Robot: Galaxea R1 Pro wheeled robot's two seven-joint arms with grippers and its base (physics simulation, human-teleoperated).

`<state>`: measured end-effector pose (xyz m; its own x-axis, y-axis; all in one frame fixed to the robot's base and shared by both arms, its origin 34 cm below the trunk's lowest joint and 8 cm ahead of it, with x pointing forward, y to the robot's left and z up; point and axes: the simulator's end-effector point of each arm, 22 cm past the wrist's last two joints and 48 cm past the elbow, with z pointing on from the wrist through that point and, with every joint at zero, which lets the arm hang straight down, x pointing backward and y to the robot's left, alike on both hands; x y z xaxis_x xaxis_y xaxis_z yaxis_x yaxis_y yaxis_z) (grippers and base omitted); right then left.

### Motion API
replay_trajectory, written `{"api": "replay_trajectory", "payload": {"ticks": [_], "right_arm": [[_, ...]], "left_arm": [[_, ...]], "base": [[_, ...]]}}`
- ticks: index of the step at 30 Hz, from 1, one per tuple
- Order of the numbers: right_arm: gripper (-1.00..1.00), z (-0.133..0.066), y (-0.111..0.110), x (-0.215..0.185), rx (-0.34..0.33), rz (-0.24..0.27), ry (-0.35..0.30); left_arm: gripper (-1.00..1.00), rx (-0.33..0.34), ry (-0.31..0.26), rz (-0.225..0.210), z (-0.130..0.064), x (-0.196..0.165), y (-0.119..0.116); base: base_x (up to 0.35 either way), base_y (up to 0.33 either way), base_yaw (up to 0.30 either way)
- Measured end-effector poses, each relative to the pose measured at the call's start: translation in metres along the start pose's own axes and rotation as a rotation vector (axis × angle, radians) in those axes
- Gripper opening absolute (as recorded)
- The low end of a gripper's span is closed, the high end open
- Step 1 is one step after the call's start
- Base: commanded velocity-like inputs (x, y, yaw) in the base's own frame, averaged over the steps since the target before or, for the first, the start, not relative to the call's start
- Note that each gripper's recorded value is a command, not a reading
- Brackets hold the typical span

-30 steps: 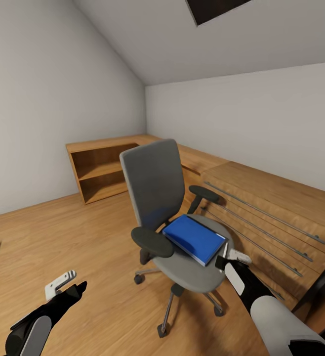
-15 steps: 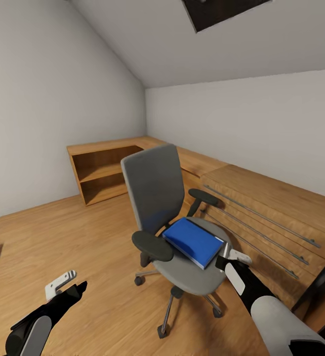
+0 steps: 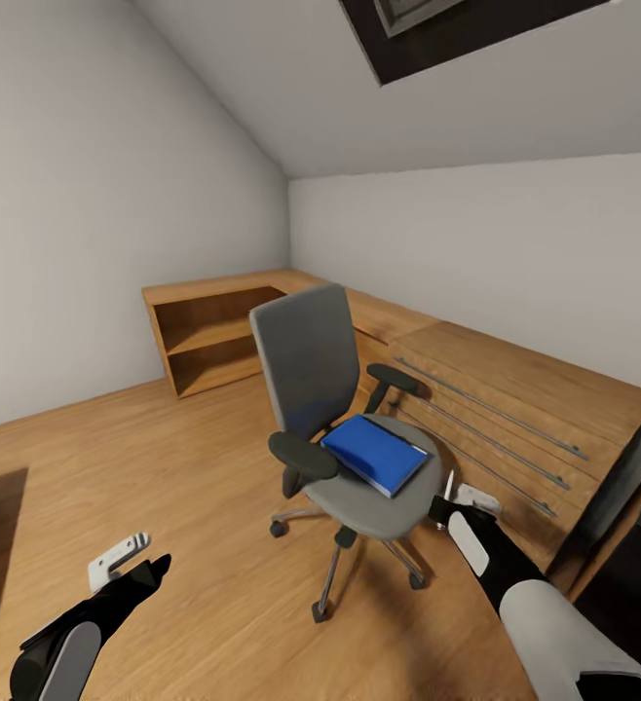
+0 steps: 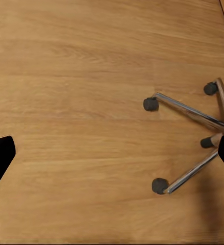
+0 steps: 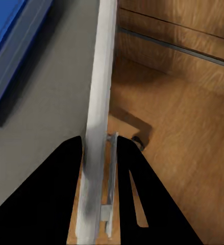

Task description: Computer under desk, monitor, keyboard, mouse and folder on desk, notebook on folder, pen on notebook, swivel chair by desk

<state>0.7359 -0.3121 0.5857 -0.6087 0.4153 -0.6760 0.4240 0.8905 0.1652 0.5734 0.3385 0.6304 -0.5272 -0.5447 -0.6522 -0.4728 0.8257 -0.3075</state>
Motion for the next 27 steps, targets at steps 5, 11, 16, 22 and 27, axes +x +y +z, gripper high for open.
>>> {"api": "replay_trajectory", "payload": {"ticks": [5,11,16,22,27], "right_arm": [[-1.0,-0.038,0.004,-0.032,-0.011,-0.005,-0.075],[-1.0,-0.12,-0.014,-0.045,0.037,0.05,-0.16],[-1.0,-0.148,-0.008,-0.039,0.005,0.05,-0.128],[-1.0,-0.161,0.006,-0.045,-0.018,0.047,-0.125],[-1.0,-0.176,0.031,-0.052,-0.058,0.048,-0.133]], "left_arm": [[1.0,-0.001,-0.001,0.0,-0.006,-0.008,-0.003],[1.0,-0.001,0.0,0.0,-0.013,-0.016,-0.008],[1.0,-0.001,0.002,0.0,-0.019,-0.022,-0.012],[1.0,-0.001,0.003,0.0,-0.025,-0.03,-0.016],[1.0,-0.001,0.003,-0.001,-0.031,-0.037,-0.019]], "base": [[-0.073,0.0,0.0],[-0.008,0.0,0.0],[0.0,0.0,0.0],[-0.103,0.0,0.0],[-0.321,0.0,0.0]]}}
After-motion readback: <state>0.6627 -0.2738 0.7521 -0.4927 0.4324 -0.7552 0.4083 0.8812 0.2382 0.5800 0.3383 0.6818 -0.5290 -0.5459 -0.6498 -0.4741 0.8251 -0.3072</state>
